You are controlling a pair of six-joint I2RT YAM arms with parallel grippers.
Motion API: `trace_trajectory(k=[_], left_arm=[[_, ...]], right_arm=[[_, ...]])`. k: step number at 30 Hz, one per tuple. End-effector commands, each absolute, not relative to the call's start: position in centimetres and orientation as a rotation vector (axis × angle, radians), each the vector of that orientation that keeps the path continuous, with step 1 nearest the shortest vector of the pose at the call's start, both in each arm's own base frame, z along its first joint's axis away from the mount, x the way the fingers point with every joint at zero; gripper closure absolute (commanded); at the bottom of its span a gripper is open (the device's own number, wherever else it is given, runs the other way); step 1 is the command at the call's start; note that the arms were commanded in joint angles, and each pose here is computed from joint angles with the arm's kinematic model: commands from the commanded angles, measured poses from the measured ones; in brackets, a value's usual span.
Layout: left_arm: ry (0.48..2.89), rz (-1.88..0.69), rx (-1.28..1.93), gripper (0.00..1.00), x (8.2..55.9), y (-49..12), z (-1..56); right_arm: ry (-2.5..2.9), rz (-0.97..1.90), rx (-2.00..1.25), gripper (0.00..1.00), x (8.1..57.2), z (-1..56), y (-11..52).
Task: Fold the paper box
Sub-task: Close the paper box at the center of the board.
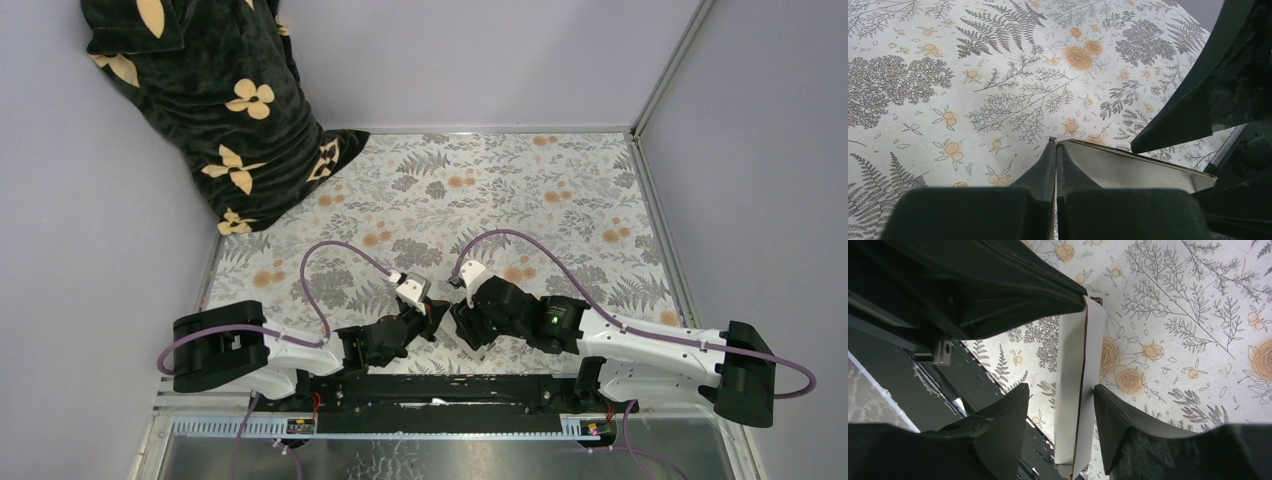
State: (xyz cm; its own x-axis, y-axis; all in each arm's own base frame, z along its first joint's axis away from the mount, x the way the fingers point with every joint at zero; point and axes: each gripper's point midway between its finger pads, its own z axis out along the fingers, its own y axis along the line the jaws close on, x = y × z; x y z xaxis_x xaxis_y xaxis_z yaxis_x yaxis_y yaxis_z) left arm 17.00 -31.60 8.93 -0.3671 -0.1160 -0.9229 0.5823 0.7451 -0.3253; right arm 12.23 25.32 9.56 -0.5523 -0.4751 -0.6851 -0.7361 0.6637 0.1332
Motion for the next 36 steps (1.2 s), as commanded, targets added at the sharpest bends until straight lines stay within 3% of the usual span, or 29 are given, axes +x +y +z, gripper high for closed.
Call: trace_trajectory(k=[1,36], left_arm=[[1.965,-0.616,0.541,1.0,15.5,-29.4,2.9],[1.979,-0.598,0.551,1.0,15.6,-29.6,2.7]], right_arm=[[2.162,0.631,-0.867,0.42,13.1,13.4,27.1],[2.267,0.491,-0.931,0.62,12.2,9.5,26.6]])
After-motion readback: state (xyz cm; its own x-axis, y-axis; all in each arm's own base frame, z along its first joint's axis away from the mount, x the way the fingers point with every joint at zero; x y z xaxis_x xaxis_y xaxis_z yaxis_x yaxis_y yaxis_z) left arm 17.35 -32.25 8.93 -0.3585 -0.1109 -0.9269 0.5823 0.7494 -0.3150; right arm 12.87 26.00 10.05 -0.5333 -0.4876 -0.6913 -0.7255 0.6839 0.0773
